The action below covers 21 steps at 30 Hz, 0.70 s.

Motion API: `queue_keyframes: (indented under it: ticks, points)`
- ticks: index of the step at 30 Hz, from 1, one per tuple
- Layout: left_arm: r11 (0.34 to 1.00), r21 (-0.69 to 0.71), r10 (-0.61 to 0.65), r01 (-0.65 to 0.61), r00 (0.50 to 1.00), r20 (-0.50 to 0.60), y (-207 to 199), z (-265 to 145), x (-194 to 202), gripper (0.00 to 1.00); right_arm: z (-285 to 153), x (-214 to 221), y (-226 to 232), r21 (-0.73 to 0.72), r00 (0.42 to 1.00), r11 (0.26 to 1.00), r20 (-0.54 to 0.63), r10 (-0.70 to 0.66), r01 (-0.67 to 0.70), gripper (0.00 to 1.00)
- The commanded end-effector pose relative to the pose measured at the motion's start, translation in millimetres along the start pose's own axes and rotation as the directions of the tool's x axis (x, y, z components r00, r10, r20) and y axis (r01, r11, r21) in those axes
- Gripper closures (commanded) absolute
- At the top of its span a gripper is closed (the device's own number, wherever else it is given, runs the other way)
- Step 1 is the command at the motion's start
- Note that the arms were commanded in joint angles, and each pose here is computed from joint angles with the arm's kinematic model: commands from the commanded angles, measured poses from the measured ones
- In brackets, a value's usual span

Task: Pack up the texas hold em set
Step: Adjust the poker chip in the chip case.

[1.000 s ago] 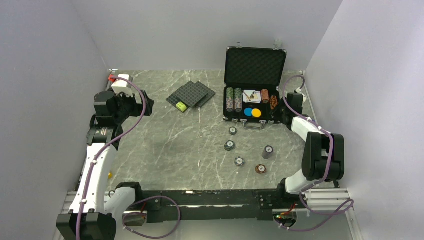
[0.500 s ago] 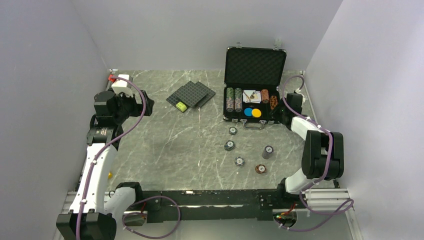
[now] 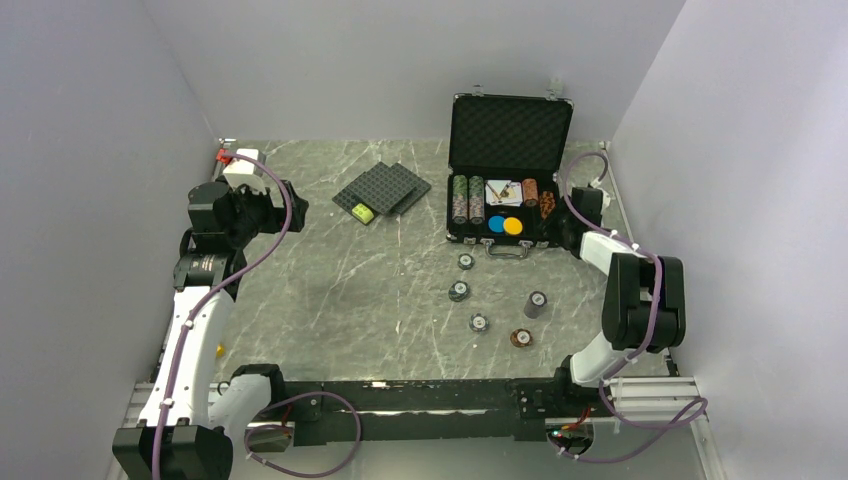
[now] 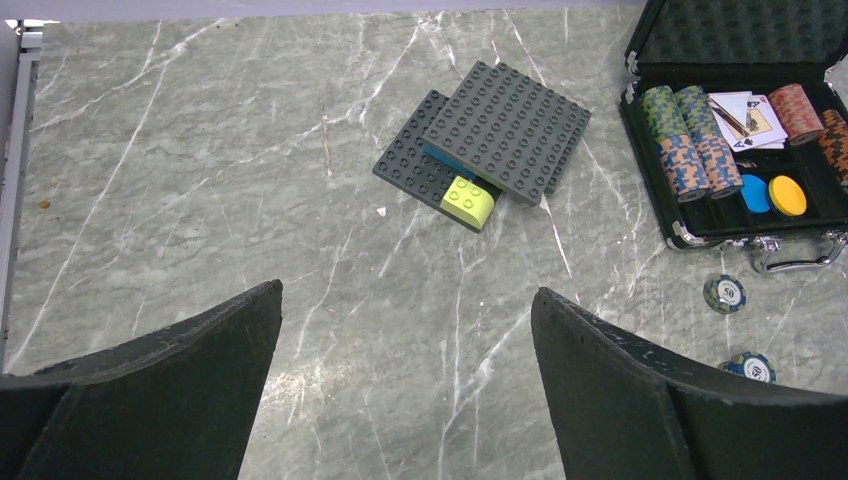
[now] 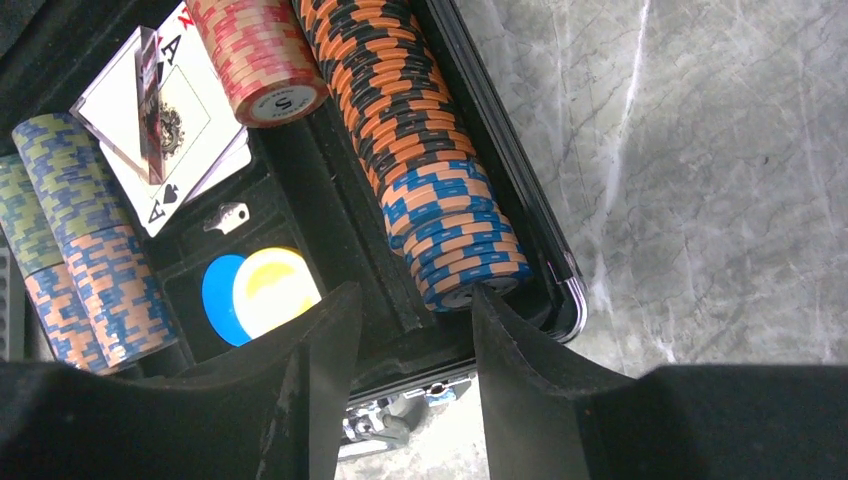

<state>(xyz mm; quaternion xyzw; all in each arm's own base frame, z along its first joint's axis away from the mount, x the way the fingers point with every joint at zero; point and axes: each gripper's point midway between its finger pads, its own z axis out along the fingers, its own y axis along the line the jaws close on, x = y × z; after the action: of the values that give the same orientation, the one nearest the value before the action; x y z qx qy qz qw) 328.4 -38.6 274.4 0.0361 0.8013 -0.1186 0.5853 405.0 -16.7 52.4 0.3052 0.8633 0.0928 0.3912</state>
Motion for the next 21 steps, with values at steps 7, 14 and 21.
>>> queue_keyframes:
  ticks: [7,14,21]
  points:
    - [1.0,0.006,0.003,-0.003,1.0,0.021,-1.7,1.3,-4.0,0.02,22.8,-6.6,-13.8,0.101,1.0,0.994,-0.001,0.028,-0.028,0.46]
    - [1.0,0.01,0.002,-0.003,1.0,0.021,-2.3,1.7,-4.1,0.02,36.0,-2.9,-13.7,0.106,0.998,0.992,-0.009,0.064,-0.063,0.45]
    - [1.0,0.006,0.003,-0.003,1.0,0.018,-1.3,2.4,-3.0,0.02,48.1,-10.2,-6.3,0.08,0.996,0.993,0.014,0.087,-0.087,0.45]
